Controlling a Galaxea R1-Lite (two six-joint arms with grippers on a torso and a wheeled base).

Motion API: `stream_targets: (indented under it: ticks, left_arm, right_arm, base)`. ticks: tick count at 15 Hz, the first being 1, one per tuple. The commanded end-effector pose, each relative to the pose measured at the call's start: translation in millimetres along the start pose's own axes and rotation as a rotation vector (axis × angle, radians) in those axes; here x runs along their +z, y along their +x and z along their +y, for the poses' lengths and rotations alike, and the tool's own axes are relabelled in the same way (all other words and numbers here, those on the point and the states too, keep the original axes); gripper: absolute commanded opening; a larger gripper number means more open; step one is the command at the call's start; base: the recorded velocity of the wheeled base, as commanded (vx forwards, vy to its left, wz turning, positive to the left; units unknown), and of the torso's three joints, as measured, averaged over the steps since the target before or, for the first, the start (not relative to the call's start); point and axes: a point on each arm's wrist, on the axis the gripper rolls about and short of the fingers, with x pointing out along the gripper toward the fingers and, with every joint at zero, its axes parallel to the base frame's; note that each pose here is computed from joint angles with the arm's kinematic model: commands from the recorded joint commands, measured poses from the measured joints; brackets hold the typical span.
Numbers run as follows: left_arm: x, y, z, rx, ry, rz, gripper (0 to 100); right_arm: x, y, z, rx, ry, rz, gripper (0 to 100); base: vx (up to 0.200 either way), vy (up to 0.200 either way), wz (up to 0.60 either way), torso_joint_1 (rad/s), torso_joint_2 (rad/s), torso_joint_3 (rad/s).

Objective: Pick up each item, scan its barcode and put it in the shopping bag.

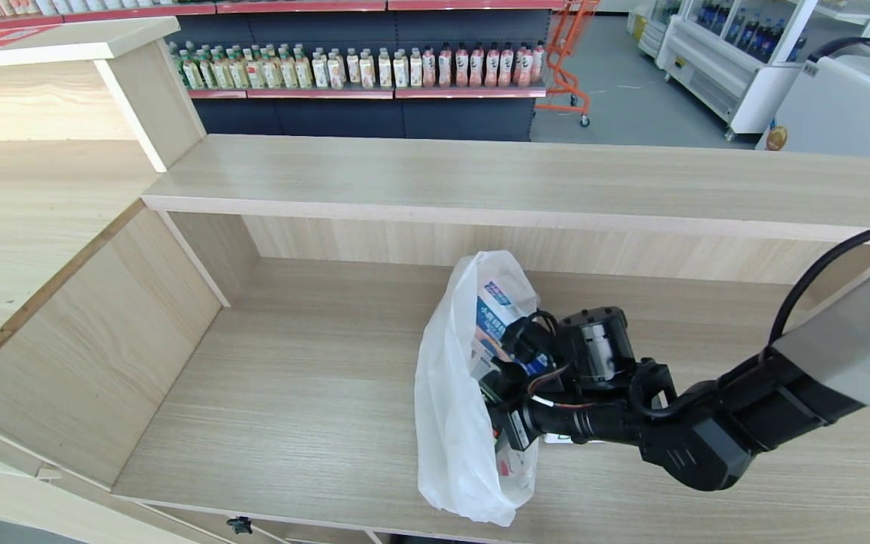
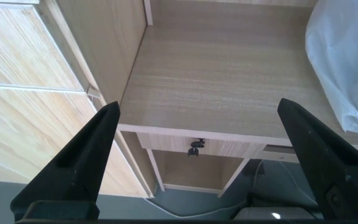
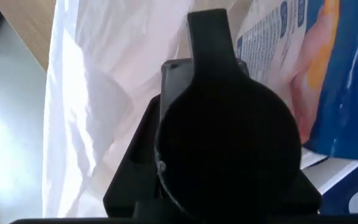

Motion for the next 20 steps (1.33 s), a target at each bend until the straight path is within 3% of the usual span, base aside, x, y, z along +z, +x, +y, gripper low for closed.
stream_targets:
  ticks: [1,9,10,14,17,20]
  left_arm:
    - [0.0,0,0.0,0.0,0.0,0.0,100]
    - [0.0,0,0.0,0.001,0.0,0.0,100]
    - [0.0,0,0.0,0.001,0.0,0.0,100]
    - [0.0,0,0.0,0.001,0.0,0.0,100]
    - [0.0,0,0.0,0.001,0.0,0.0,100]
    - [0.0,0,0.0,0.0,0.0,0.0,100]
  right_arm:
    - [-5,16,0,-0.006,-0.011,0.007,0]
    - [-12,36,7,0.01,-0.162,-0.025,0]
    - [-12,36,9,0.013,-0.166,-0.029,100]
    - [-1,25,16,0.029,-0.06,-0.062,100]
    - [8,3,19,0.037,0.095,-0.086,100]
    - [3,-51,25,0.038,0.322,-0.088,100]
  base:
    - [0.0,0.0,0.0,0.0,0.0,0.0]
    - [0.0,0.0,0.0,0.0,0.0,0.0]
    - [0.0,0.0,0.0,0.0,0.0,0.0]
    - [0.0,0.0,0.0,0.0,0.0,0.0]
    - [0.0,0.0,0.0,0.0,0.0,0.0]
    - [0.0,0.0,0.0,0.0,0.0,0.0]
